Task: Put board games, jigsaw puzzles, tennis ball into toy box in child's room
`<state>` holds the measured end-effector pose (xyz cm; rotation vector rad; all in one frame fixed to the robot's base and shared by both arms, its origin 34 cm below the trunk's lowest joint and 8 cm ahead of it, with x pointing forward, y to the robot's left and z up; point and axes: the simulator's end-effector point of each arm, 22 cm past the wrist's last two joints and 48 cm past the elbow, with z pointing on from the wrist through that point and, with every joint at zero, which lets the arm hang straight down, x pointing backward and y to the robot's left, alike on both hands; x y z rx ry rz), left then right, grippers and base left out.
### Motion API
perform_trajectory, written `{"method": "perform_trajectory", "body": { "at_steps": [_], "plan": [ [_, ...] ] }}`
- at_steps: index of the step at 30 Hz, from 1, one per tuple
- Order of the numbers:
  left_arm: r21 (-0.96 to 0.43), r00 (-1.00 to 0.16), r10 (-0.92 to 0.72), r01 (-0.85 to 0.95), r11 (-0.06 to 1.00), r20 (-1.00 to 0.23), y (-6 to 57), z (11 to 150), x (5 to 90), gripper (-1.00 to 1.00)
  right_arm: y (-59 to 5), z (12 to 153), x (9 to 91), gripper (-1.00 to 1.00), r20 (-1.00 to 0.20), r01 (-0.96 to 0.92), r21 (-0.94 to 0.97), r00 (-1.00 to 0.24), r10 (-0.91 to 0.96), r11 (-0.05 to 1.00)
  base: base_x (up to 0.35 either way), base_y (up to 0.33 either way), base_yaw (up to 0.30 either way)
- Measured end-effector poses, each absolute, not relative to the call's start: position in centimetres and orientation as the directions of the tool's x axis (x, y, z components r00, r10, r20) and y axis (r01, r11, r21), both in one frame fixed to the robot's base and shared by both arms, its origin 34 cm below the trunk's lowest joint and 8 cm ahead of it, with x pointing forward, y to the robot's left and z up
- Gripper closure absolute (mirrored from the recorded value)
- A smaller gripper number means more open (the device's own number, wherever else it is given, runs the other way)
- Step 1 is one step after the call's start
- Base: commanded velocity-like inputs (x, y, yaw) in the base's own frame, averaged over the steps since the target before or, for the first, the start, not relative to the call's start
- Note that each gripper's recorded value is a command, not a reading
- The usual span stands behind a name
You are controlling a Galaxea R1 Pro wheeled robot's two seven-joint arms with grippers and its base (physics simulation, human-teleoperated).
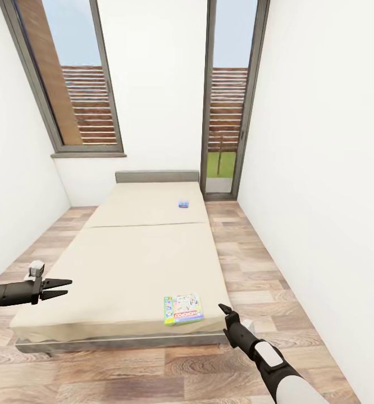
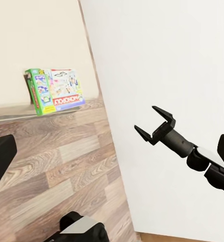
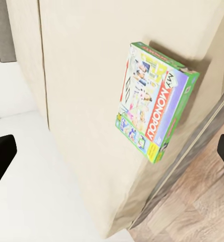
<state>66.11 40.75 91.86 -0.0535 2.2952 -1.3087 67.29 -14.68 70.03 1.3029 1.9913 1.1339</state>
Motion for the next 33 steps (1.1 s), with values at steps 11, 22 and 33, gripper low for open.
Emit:
{"method": "perform_trajectory", "body": {
  "at_steps": [11,22,33],
  "plan": [
    [-0.818,-0.878,-0.27,0.203,0.538,-0.396,40.7,90.2,66.2,-1.0,-14.8,68.4,67.4,-1.0,0.02,0.489,0.847,-0.421,0.907,0.208,0.0,0.0,0.0],
    [-0.82,-0.879,-0.268,0.205,0.534,-0.395,40.4,88.5,66.3,-1.0,-16.6,65.6,67.3,-1.0,-0.074,0.496,0.83,-0.354,0.932,0.254,0.0,0.0,0.0],
    [-0.824,-0.881,-0.265,0.208,0.528,-0.392,39.9,86.6,66.3,-1.0,-16.0,65.2,68.0,-1.0,-0.077,0.429,0.873,-0.351,0.933,0.234,0.0,0.0,0.0]
  ]
}}
